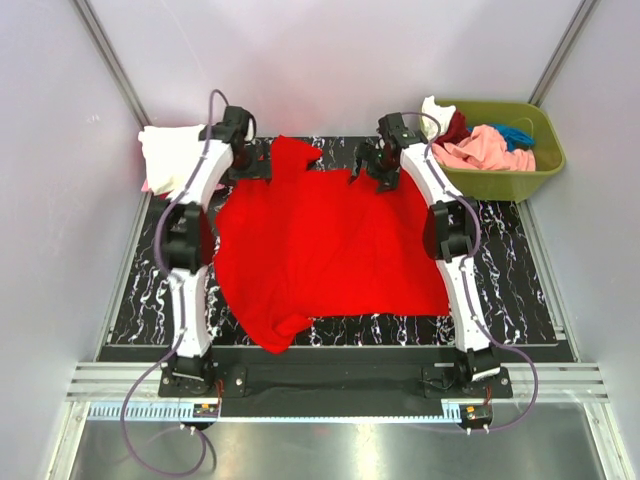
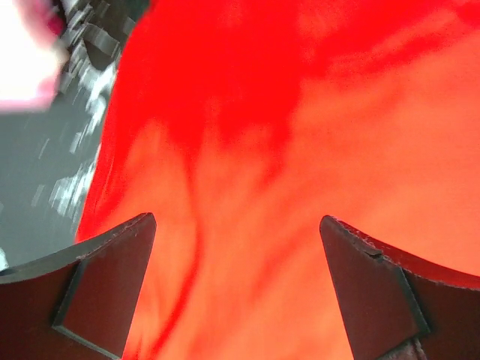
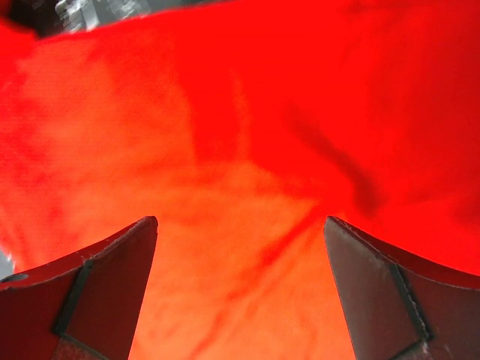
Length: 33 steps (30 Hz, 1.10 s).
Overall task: Fold and stack the t-shirts
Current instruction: Flatten the tshirt out, then fold the tshirt
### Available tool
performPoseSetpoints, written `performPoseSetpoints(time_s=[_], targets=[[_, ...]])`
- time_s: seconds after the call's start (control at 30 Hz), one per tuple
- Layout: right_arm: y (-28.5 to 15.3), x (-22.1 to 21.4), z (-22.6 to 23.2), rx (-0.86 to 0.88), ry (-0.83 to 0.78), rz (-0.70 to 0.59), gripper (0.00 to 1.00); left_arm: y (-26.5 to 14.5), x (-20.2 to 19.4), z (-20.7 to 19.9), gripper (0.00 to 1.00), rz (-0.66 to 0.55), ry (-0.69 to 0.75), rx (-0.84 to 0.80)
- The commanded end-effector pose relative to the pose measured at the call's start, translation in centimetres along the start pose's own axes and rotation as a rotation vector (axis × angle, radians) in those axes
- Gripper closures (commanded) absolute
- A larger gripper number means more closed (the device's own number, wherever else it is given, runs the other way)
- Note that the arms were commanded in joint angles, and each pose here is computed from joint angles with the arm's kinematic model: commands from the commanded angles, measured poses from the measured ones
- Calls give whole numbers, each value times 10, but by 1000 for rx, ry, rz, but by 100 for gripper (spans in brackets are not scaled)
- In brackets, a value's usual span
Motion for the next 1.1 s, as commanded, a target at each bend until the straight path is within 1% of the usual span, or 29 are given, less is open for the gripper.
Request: performPoseSetpoints(time_s=[0.0,0.03,0.07,0.1,0.13,0.17,0.2,0.23,0.27,0.3,0.33,0.37,0.4,0.43,0.47,0.5,0.53,0.57,0.6,0.63,0.67,0.7,0.73,0.77,0.83,0.9,1.07], targets=[[-115,32,60,120,-127,-205,0,-116,-1,-12,1,-176,-15,-112],[-125,28,70,118,-145,-213,0,-149,-8,-8,1,-228,-30,-118],[-123,14,71,103,-146,-170,0,-156,-20,-5,1,-222,-33,-114],[-153,13,82,113,-165,-220,0,-146,-48,2,1,-152,-28,-81],[-160,5,86,109,-171,-223,0,-168,-62,6,1,-183,-36,-99],[-150,-19,86,98,-156,-152,0,-172,-80,4,1,-168,-50,-104],[-177,-24,96,118,-166,-208,0,-156,-114,13,1,-94,-48,-70],[-179,-35,97,116,-159,-201,0,-174,-130,13,1,-128,-78,-111],[-163,-67,91,101,-123,-112,0,-174,-153,7,1,-104,-61,-125],[-184,-74,98,137,-124,-169,0,-161,-186,17,1,-40,-65,-90],[-185,-89,100,161,-76,-156,0,-172,-203,17,1,-58,-109,-133],[-165,-119,91,186,-46,-111,0,-159,-240,21,1,13,-82,-117],[-185,-133,100,277,-43,-142,0,-166,-256,22,1,11,-94,-160],[-184,-148,102,308,1,-140,0,-165,-271,20,1,31,-141,-183],[-168,-181,98,317,1,-106,0,-158,-301,25,1,80,-107,-166],[-178,-193,99,323,-2,-136,0,-162,-312,26,1,82,-115,-193],[-176,-205,98,321,9,-130,0,-161,-323,26,1,99,-163,-197],[-166,-227,92,309,14,-96,0,-156,-343,31,2,126,-135,-179],[-168,-238,94,330,9,-96,0,-157,-352,32,3,129,-144,-188],[-167,-246,94,342,38,-85,0,-156,-360,33,3,140,-184,-178],[-160,-260,90,351,45,-75,0,-152,-375,37,4,149,-151,-165],[-161,-264,90,365,50,-82,0,-152,-381,38,4,151,-158,-169],[-157,-276,88,364,55,-58,0,-151,-386,37,5,154,-196,-168],[-156,-278,89,368,52,-68,0,-148,-397,41,7,169,-179,-166],[-153,-285,88,357,40,-62,0,-146,-404,37,12,177,-224,-207],[-147,-290,86,346,30,-55,0,-141,-414,37,17,190,-224,-234],[-140,-295,87,357,13,-63,0,-126,-420,43,25,174,-211,-176]])
Point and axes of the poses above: each gripper's point midway between its finger pads, its own y axis out along the fingers, its own z axis along the line the jaws close on, x = y × z, the point moved 7 cm from there along -y, back along the fingers, and after that the axes turned 13 degrees about -y, right-handed, at the moved point
